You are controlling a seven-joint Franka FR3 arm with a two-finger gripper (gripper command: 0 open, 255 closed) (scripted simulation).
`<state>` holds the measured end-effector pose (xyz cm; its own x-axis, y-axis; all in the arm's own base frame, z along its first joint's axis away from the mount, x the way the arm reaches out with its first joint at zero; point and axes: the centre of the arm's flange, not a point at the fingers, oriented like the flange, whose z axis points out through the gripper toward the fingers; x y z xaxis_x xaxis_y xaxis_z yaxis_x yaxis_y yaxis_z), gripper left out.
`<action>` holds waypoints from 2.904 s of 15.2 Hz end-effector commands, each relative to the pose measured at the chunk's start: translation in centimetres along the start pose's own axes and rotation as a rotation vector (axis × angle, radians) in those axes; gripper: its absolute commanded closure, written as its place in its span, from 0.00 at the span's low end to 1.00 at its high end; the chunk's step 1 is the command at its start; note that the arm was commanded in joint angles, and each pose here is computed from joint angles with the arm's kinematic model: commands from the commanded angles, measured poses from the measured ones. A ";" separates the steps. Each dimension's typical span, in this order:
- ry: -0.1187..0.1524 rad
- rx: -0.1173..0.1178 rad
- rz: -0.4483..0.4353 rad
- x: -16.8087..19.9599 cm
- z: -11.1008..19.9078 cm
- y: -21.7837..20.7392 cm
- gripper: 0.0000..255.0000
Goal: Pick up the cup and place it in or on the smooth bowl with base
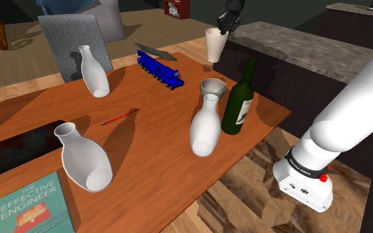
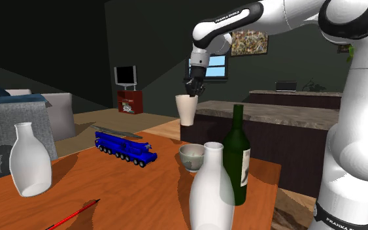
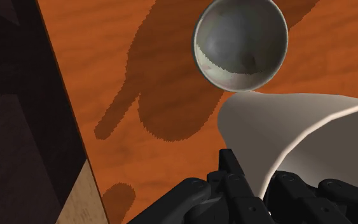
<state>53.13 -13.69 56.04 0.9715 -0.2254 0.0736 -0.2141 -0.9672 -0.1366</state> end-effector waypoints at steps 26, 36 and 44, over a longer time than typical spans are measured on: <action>0.000 0.000 0.000 -7.5 9.3 -1.2 1.00; 0.000 0.000 0.000 -7.5 9.3 -1.2 0.00; 0.000 0.000 0.000 -7.5 4.3 -1.2 0.00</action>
<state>46.57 -10.36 50.83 0.9713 -0.2256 0.0751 -0.2141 -0.9672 -0.1366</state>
